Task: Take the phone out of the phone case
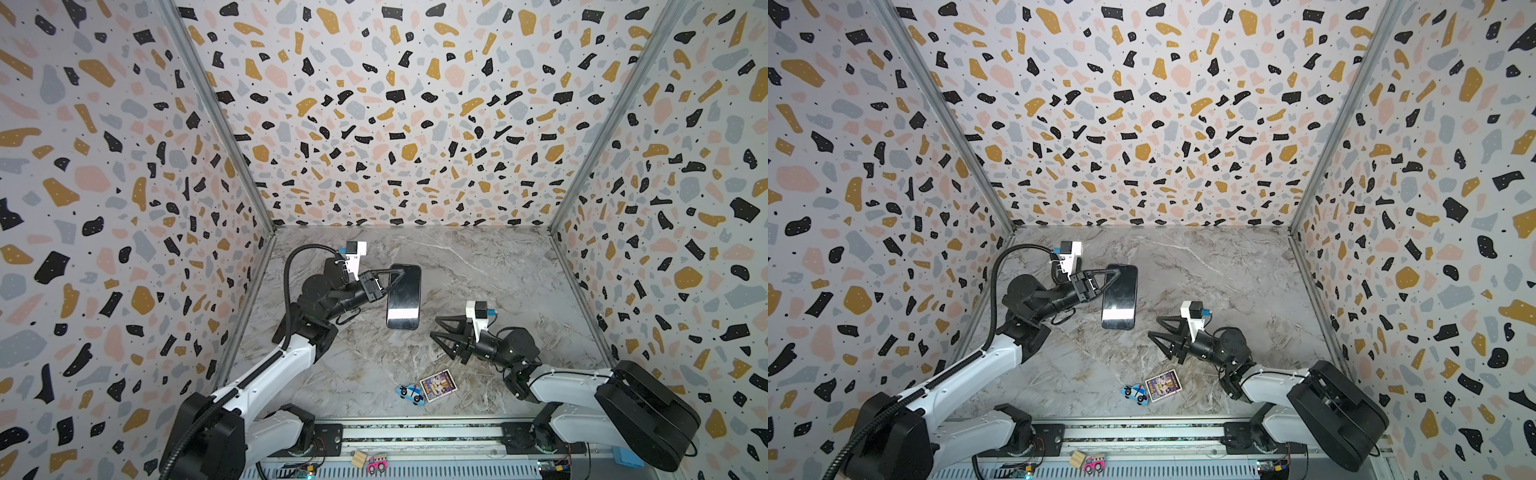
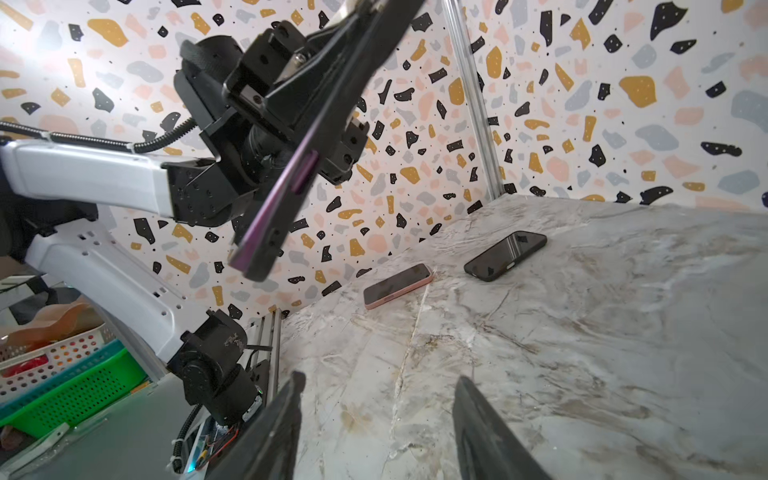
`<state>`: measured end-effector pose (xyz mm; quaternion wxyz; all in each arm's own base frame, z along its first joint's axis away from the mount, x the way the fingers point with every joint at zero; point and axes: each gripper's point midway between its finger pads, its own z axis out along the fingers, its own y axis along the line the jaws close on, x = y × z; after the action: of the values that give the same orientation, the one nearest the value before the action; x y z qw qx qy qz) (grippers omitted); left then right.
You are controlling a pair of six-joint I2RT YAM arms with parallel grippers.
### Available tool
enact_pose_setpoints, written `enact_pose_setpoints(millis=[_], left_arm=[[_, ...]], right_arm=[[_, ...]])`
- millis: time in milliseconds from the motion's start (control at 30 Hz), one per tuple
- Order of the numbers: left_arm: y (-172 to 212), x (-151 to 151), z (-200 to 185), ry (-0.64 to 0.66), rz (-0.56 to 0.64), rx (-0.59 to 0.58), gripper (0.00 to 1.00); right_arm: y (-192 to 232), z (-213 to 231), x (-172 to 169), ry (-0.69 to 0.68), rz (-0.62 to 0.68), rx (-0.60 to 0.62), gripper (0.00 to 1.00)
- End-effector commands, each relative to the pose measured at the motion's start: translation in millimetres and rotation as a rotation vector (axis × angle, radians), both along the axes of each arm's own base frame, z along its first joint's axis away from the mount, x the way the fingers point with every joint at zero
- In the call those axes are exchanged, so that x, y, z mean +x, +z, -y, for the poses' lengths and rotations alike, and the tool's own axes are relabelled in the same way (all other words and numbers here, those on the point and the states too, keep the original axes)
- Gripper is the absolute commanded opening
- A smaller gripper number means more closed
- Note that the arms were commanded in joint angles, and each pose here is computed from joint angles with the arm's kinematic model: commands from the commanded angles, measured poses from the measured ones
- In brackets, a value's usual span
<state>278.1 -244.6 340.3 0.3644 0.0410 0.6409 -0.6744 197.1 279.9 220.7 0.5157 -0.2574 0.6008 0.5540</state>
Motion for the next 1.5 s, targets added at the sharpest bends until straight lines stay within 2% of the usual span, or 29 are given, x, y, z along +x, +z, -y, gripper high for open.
enact_pose_setpoints(millis=[0, 300, 367, 700, 1467], left_arm=[[38, -11, -12, 0.02, 0.074, -0.138, 0.0], [31, -9, -23, 0.066, -0.008, -0.207, 0.0], [29, -8, -25, 0.081, -0.02, -0.212, 0.0], [26, -9, -26, 0.091, -0.033, -0.217, 0.0], [24, -12, -23, 0.079, -0.028, -0.222, 0.0]], right_arm=[[17, -6, -3, 0.039, -0.138, 0.074, 0.6], [39, -25, -15, 0.178, -0.268, 0.158, 0.6], [48, -28, -21, 0.213, -0.261, 0.197, 0.6], [58, -44, -35, 0.273, -0.256, 0.207, 0.6], [61, -53, -23, 0.248, -0.262, 0.219, 0.6]])
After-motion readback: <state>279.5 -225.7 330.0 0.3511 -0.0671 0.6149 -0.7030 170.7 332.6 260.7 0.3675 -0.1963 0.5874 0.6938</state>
